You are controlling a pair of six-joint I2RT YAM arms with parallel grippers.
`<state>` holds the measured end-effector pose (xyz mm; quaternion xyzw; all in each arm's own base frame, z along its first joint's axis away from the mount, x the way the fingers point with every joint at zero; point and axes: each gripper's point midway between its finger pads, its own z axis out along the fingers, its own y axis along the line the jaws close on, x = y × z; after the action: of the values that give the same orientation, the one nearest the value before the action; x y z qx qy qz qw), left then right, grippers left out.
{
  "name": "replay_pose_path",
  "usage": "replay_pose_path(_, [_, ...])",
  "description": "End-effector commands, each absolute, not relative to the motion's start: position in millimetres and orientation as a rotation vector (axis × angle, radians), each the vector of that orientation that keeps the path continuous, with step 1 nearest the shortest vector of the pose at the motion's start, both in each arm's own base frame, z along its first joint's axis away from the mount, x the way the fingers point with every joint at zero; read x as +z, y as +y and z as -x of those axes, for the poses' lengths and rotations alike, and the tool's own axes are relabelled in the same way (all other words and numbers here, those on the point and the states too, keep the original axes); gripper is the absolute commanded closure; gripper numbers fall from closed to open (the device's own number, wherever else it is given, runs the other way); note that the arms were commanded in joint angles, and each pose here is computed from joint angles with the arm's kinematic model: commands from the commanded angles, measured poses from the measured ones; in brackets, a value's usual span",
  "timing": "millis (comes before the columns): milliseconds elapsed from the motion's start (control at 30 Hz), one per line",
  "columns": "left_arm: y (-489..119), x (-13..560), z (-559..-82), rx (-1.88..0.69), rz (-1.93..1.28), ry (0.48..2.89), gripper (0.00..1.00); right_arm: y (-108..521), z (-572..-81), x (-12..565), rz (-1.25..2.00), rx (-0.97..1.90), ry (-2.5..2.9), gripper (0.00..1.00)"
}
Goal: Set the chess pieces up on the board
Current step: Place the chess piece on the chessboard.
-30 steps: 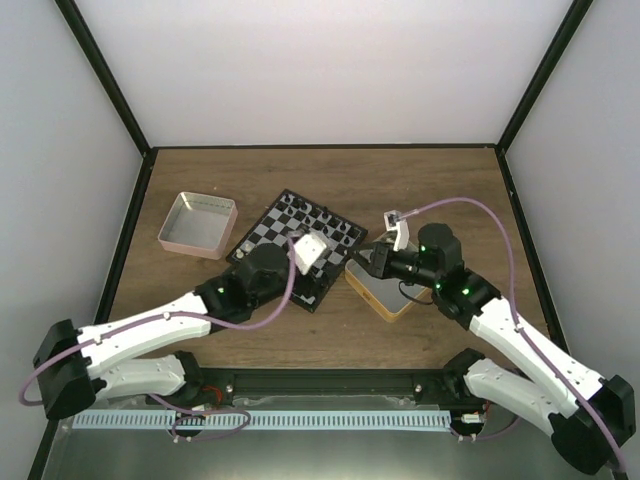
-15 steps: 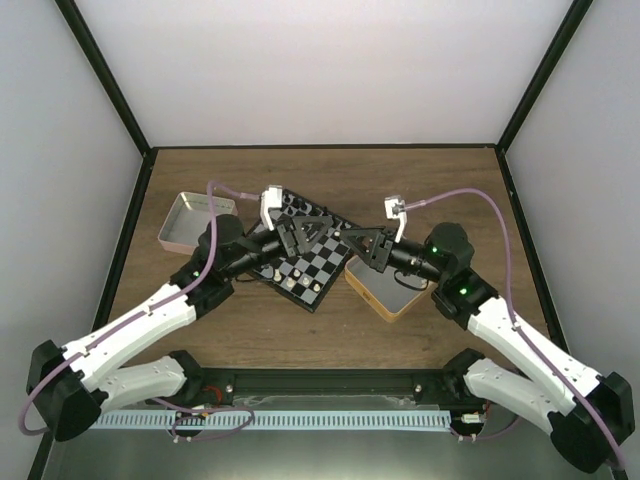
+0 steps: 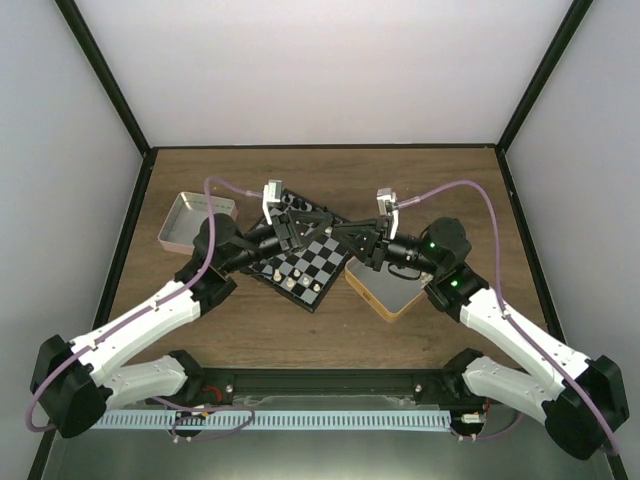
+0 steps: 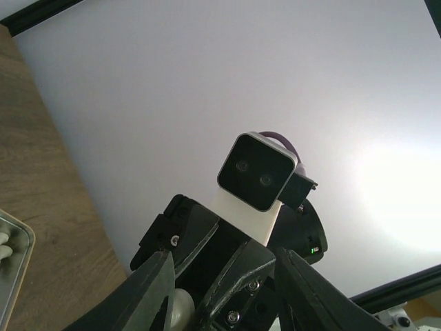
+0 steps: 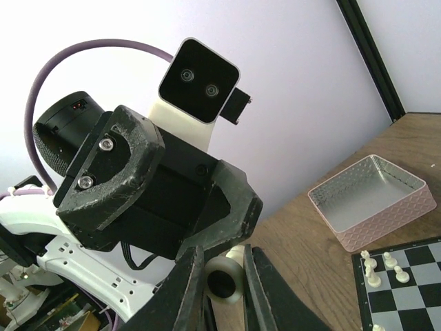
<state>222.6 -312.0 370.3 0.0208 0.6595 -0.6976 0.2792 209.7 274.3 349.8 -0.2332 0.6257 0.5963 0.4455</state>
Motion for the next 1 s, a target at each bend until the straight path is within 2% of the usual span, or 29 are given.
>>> replay_pose_path(0, [-309,373,-220,-1.912,-0.048,1.743,0.59,273,-204,387,0.638,1.452,1.398,0.90])
replay_pose_path(100, [-304,366,-225,-1.882,-0.005,1.752,0.57,272,-204,387,0.627,1.450,1.396,0.90])
replay_pose_path(233, [-300,358,-230,-1.833,0.028,1.776,0.49,268,-202,388,0.612,1.446,1.386,0.90])
replay_pose_path(333, [-303,355,-229,-1.850,0.018,1.793,0.48,266,-201,391,0.602,1.438,1.377,0.89])
replay_pose_path(700, [-302,380,-215,-1.929,-0.065,1.725,0.62,268,-206,393,0.637,1.384,1.320,0.89])
replay_pose_path(967, [-303,380,-216,-1.952,-0.067,1.712,0.62,271,-203,390,0.678,1.390,1.291,0.89])
